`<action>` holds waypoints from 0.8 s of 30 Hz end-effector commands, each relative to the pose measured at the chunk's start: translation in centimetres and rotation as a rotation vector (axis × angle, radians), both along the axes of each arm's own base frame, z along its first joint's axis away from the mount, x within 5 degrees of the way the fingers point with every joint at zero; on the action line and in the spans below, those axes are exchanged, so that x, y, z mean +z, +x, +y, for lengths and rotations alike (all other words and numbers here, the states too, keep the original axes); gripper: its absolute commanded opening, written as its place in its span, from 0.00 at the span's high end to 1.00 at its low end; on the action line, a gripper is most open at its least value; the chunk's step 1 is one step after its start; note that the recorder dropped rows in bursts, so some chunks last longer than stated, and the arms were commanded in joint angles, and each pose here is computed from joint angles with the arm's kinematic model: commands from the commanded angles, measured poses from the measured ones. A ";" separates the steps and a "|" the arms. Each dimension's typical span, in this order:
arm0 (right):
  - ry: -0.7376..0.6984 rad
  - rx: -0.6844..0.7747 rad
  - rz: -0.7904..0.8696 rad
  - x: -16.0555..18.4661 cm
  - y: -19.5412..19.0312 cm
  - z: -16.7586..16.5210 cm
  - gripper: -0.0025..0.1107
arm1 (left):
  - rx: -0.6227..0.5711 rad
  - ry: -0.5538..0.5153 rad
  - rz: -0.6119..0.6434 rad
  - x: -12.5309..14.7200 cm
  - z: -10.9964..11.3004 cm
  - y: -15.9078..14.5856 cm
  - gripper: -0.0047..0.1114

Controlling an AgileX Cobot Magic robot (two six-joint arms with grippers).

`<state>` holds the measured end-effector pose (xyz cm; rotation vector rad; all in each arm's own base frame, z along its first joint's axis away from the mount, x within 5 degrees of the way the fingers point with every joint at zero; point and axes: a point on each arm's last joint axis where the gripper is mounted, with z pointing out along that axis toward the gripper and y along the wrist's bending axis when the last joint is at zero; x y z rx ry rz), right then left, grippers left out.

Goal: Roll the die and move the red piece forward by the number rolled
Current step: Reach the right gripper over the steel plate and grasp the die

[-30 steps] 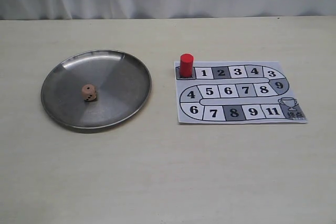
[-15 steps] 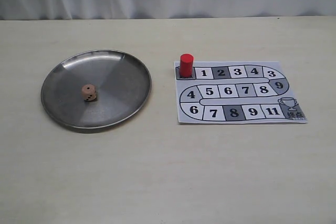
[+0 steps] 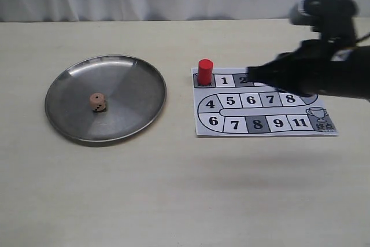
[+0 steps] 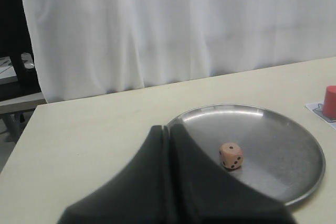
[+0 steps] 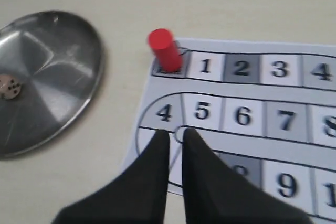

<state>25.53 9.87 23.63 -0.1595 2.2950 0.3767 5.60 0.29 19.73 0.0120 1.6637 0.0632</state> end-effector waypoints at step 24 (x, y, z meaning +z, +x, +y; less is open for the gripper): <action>-0.300 0.746 -0.039 -12.4 12.5 28.0 0.50 | -0.010 -0.003 -0.008 0.0 -0.1 0.0 0.96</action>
